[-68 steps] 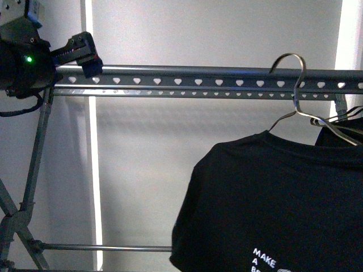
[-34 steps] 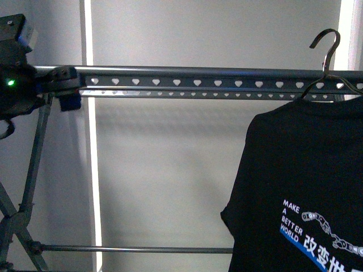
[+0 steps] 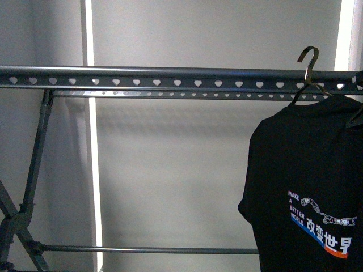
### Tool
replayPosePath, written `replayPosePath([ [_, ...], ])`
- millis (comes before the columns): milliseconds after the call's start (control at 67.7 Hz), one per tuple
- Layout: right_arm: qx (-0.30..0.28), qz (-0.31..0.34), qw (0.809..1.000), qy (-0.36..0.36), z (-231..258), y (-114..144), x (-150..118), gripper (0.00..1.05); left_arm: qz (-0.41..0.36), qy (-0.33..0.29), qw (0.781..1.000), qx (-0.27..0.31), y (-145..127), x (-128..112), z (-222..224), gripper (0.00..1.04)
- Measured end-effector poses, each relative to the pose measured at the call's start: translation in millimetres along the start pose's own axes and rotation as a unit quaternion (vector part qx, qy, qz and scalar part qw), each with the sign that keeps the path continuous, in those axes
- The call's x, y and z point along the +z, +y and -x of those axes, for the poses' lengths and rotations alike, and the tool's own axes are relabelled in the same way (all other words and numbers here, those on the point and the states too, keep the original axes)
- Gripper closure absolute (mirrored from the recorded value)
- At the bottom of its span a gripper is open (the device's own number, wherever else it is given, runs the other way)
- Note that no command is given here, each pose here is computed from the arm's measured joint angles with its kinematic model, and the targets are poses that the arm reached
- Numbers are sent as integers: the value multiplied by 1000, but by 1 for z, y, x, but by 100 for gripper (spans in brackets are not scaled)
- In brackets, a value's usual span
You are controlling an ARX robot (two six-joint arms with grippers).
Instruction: Hang clothes on hanger
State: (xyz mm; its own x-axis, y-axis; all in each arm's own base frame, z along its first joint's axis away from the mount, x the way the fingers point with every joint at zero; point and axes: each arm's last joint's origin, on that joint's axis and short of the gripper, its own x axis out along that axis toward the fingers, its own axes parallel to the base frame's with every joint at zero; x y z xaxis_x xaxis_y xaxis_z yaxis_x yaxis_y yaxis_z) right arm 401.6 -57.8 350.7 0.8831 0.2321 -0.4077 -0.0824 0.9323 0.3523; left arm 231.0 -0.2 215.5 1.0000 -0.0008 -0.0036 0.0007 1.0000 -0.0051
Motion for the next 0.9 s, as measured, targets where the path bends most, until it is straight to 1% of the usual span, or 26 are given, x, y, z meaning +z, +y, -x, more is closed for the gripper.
replayPosePath([
  [236,-18,11,1000,-9,-11,17,17,96,0,4,1000,0,0,-19,32,101],
  [414,-25,16,1000,-7,-18,24,18,96,0,0,1000,0,0,-27,50,101],
  [650,-52,13,998,13,-38,16,7,96,0,2,1000,0,0,-36,72,101],
  [901,-57,14,998,13,-43,10,2,96,0,-2,1000,0,0,-45,87,101],
])
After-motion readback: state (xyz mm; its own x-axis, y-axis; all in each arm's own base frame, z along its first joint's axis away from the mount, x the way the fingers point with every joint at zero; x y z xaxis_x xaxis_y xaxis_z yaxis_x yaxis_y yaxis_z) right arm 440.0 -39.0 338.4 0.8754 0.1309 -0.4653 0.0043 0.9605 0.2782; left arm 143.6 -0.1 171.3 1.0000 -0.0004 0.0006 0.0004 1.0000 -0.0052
